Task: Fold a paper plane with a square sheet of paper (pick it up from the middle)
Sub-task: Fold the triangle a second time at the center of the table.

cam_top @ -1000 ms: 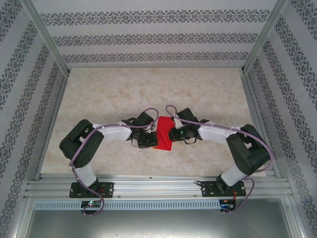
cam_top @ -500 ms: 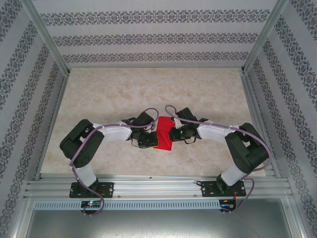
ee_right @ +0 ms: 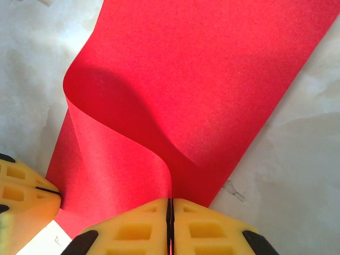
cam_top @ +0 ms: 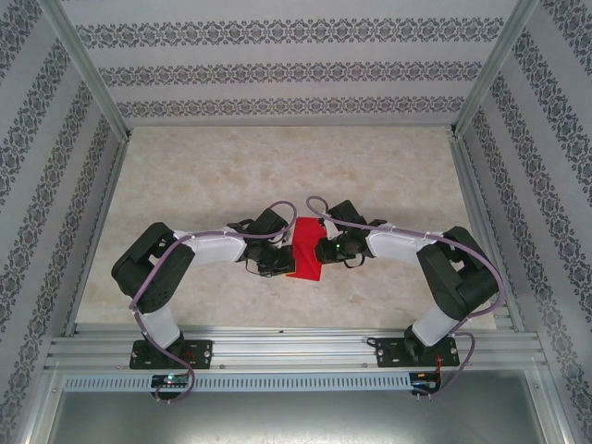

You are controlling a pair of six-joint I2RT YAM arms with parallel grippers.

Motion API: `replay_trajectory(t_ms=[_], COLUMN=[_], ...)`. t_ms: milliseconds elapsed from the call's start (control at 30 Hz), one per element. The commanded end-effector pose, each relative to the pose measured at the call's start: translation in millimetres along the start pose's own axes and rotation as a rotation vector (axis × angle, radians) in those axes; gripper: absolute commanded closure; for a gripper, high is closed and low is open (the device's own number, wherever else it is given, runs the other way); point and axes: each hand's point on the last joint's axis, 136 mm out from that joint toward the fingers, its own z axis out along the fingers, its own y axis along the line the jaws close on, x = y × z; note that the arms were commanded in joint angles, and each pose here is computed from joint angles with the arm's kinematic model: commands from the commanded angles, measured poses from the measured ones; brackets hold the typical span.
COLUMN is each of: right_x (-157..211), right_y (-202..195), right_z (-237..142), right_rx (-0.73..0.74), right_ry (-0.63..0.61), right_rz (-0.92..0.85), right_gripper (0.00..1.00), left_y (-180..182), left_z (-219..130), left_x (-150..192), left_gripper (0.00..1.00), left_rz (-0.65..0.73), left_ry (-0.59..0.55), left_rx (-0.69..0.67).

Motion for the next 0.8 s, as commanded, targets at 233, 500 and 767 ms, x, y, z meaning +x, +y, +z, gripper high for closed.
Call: replay_trajectory(t_ms=[233, 500, 767], right_x=[-7.4, -5.9, -4.8], right_y=[-4.8, -5.5, -5.1], right_z=[-0.4, 3.7, -2.0], right_rx=[0.033, 0.037, 0.046], right_ry=[0.000, 0.014, 0.000], right_rz=[-0.011, -0.010, -0.004], right_gripper=[0.90, 0.90, 0.90], left_y=[22.3, 22.2, 22.7], left_z=[8.7, 9.6, 9.4], left_x=[10.7, 10.2, 10.6], left_gripper=[0.92, 0.92, 0.92], left_rz=[0.004, 0.003, 0.004], left_ry=[0.034, 0.033, 0.032], left_rx=[-0.099, -0.098, -0.100])
